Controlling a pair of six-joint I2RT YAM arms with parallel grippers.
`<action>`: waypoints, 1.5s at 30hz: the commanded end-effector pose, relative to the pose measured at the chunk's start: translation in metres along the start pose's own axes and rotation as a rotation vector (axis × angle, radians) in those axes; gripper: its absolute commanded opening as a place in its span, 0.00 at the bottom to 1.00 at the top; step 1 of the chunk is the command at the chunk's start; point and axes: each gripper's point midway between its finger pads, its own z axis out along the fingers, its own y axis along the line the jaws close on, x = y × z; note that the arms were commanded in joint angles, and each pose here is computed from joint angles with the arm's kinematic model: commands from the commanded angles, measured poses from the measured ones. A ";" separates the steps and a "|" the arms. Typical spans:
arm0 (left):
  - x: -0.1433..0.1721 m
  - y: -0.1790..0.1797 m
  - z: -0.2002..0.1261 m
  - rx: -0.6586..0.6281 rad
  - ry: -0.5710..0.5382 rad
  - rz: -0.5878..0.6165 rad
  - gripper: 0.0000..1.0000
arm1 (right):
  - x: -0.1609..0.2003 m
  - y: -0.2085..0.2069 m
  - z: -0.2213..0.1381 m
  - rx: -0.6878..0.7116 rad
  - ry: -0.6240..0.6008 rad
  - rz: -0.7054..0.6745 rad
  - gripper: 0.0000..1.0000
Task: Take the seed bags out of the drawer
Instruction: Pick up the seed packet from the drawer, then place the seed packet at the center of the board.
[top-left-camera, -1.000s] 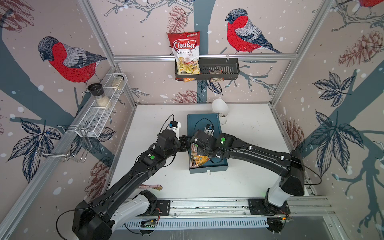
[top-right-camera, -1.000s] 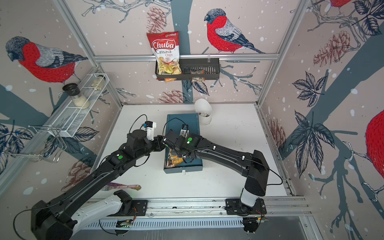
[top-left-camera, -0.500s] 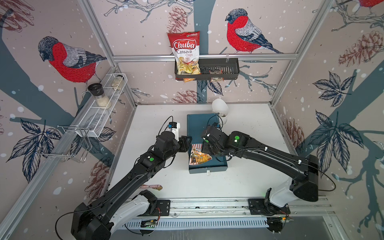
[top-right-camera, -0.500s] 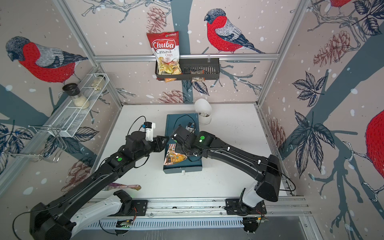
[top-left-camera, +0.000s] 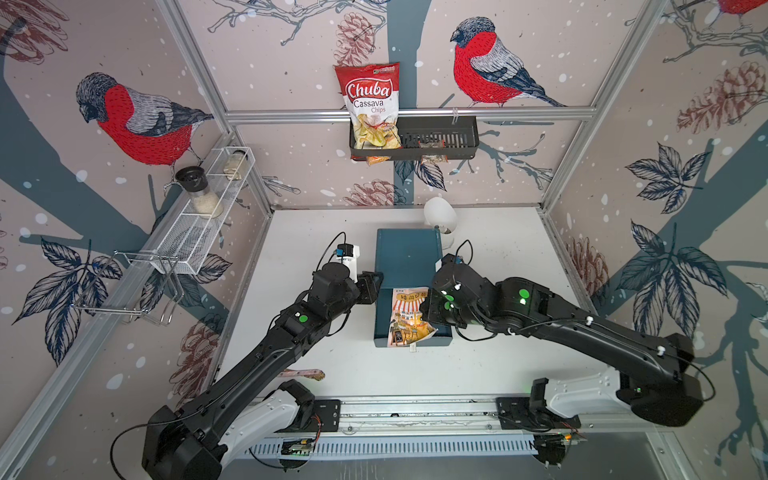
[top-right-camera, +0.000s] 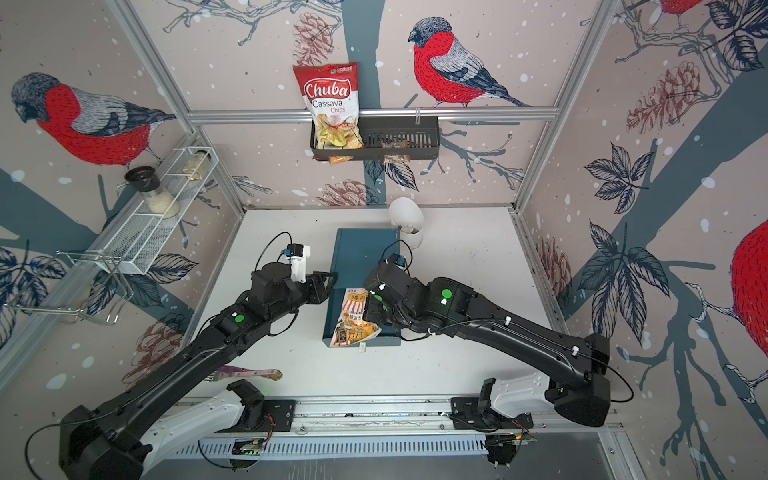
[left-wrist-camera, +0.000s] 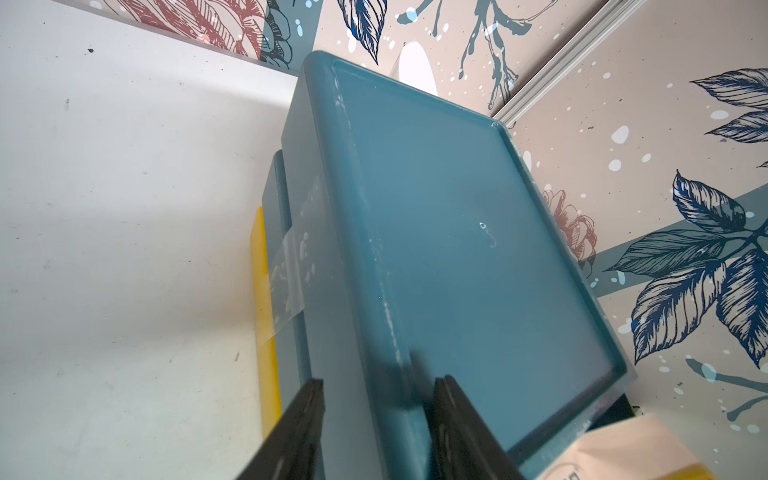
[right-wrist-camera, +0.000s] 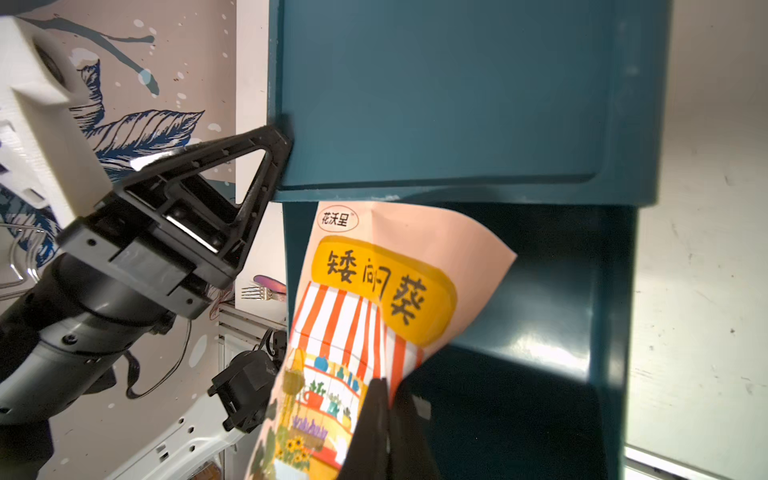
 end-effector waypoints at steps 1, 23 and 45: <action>0.032 0.026 -0.002 -0.111 0.121 0.003 0.47 | -0.009 0.011 -0.023 -0.082 -0.063 -0.021 0.00; 0.003 -0.005 -0.013 -0.009 0.068 -0.005 0.57 | -0.114 -0.326 -0.058 0.525 -0.463 0.522 0.00; -0.005 -0.002 -0.017 -0.033 0.035 -0.029 0.60 | -0.113 -0.419 0.008 0.576 -0.342 0.638 0.00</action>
